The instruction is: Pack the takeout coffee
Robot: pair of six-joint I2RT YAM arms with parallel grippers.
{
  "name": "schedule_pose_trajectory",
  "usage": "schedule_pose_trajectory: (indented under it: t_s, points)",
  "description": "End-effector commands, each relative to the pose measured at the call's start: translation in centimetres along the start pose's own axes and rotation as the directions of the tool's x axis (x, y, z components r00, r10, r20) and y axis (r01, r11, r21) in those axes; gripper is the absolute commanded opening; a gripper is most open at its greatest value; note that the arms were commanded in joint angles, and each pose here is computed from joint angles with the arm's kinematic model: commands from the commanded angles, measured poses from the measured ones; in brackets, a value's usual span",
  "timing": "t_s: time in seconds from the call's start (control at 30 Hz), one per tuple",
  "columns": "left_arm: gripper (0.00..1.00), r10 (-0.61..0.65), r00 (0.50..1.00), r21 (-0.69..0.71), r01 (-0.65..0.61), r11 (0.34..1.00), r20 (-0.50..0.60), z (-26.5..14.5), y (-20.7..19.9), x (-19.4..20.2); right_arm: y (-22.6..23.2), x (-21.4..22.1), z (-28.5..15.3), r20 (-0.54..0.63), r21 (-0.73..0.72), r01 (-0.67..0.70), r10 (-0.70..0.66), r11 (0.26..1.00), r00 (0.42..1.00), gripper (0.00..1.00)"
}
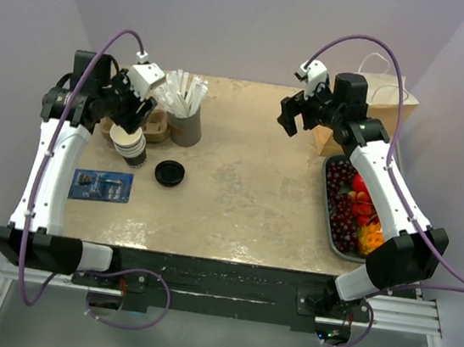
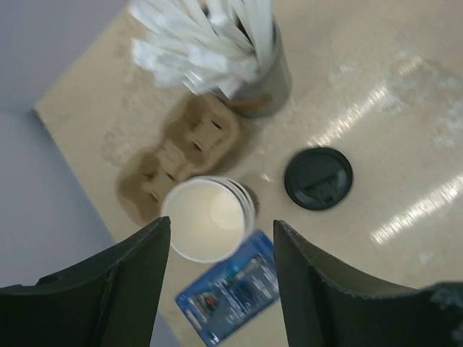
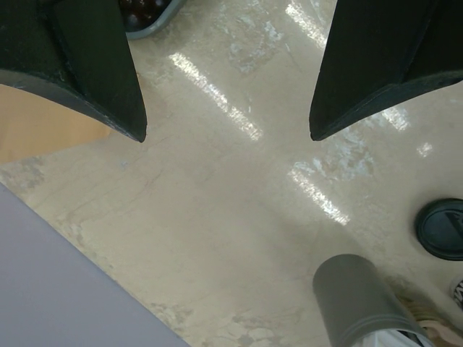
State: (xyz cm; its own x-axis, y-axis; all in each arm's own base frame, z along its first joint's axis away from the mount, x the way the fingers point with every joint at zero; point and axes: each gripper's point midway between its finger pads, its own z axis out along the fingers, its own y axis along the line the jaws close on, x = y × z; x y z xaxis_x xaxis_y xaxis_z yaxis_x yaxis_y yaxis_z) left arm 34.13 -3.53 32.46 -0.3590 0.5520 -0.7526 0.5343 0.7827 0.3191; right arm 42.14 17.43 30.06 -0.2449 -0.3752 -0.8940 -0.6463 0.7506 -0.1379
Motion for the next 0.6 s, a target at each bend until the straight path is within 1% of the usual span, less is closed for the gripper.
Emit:
schedule_pose_trajectory:
  t_s: [0.0,0.07,0.13,0.17,0.23,0.37,0.43,0.57]
  points:
    - [0.62,-0.07,0.959,0.238,0.139,0.961,-0.276,1.2,-4.8,5.5,2.0,-0.8,-0.2,0.039,-0.09,-0.044,0.048,0.995,0.998,0.96]
    - [0.62,-0.111,0.93,0.261,0.21,0.942,-0.35,2.0,-5.4,6.5,2.1,-0.9,-0.4,0.046,-0.092,-0.049,0.053,0.995,0.998,0.96]
    - [0.61,-0.129,0.927,0.251,0.226,0.941,-0.351,2.6,-5.3,6.5,2.2,-0.7,-0.5,0.045,-0.09,-0.049,0.053,0.995,0.998,0.96]
    - [0.61,-0.149,0.925,0.223,0.237,0.946,-0.351,3.0,-4.9,6.5,2.2,-0.6,-0.6,0.046,-0.087,-0.048,0.052,0.995,0.998,0.96]
    - [0.62,-0.156,0.926,0.194,0.233,0.953,-0.343,3.7,-4.1,6.3,2.3,-0.4,-0.8,0.045,-0.084,-0.048,0.052,0.995,0.998,0.96]
    - [0.61,-0.182,0.904,0.138,0.252,0.958,-0.386,4.6,-3.1,7.0,2.4,0.0,-1.1,0.044,-0.078,-0.052,0.056,0.996,0.997,0.97]
    - [0.59,-0.183,0.888,0.135,0.261,0.956,-0.422,5.0,-3.2,7.8,2.5,0.3,-1.0,0.037,-0.081,-0.057,0.06,0.995,0.998,0.97]
    - [0.55,-0.174,0.87,0.115,0.253,0.961,-0.461,5.1,-3.1,9.0,2.4,0.3,-1.1,0.036,-0.077,-0.053,0.056,0.996,0.998,0.97]
